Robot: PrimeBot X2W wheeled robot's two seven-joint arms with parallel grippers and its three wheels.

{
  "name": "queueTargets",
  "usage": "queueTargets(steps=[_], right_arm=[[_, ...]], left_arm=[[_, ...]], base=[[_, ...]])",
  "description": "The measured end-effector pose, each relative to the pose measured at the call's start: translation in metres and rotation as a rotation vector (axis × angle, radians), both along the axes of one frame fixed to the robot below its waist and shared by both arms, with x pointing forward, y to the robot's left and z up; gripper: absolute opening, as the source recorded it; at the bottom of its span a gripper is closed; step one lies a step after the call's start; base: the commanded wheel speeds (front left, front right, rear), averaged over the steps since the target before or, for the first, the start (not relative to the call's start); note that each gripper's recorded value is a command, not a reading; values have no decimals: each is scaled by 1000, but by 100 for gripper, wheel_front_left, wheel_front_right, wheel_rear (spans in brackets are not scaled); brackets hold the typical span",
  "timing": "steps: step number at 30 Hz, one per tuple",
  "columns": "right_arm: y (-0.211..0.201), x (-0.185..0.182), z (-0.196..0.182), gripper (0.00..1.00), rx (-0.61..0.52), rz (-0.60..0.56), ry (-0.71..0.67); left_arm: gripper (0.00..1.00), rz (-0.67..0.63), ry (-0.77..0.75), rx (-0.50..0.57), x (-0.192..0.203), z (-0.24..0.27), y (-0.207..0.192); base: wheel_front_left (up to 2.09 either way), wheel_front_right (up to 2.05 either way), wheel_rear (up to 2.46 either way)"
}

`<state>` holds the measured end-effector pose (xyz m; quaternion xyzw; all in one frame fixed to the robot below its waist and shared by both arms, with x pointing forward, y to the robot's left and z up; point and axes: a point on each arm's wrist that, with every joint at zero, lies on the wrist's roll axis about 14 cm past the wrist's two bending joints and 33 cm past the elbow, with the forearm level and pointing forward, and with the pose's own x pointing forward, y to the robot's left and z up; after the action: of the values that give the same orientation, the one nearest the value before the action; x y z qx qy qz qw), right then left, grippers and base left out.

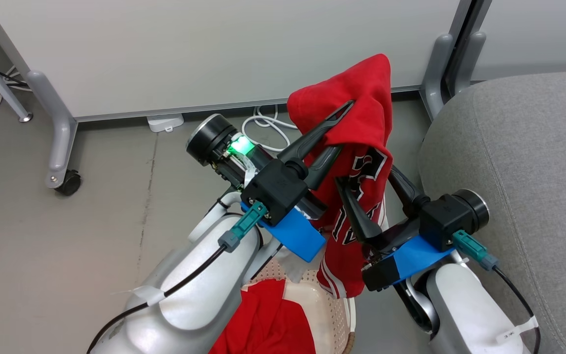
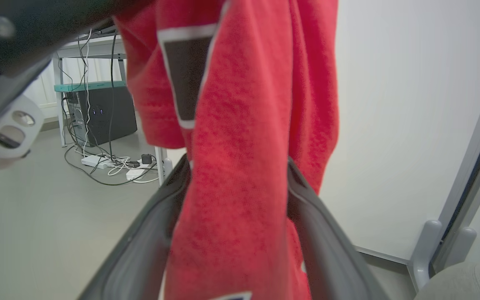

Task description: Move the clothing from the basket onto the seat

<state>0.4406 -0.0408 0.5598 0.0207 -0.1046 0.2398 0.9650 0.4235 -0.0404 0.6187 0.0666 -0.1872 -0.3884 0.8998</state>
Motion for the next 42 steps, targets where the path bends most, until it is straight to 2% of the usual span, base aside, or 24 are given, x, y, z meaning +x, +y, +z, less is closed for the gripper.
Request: queueTargets(steps=[1, 25, 26, 27, 28, 42], right_arm=[[0, 0, -2, 0, -2, 1, 6], [-5, -2, -3, 0, 13, -13, 18], [-5, -2, -3, 0, 13, -13, 18], [-5, -2, -3, 0, 15, -14, 18], [-5, -1, -3, 0, 16, -15, 18], [-21, 6, -7, 0, 41, -64, 36]], left_arm=[[0, -3, 0, 0, -1, 0, -1], [0, 2, 30, 9, -2, -9, 0], [30, 3, 31, 9, -2, -10, 0], [82, 4, 33, 7, -2, -10, 0], [100, 4, 35, 6, -2, -11, 1], [100, -14, 91, 19, -5, -30, -3]], base=[[0, 0, 0], [0, 0, 0], [0, 0, 0], [0, 0, 0], [0, 0, 0], [0, 0, 0]])
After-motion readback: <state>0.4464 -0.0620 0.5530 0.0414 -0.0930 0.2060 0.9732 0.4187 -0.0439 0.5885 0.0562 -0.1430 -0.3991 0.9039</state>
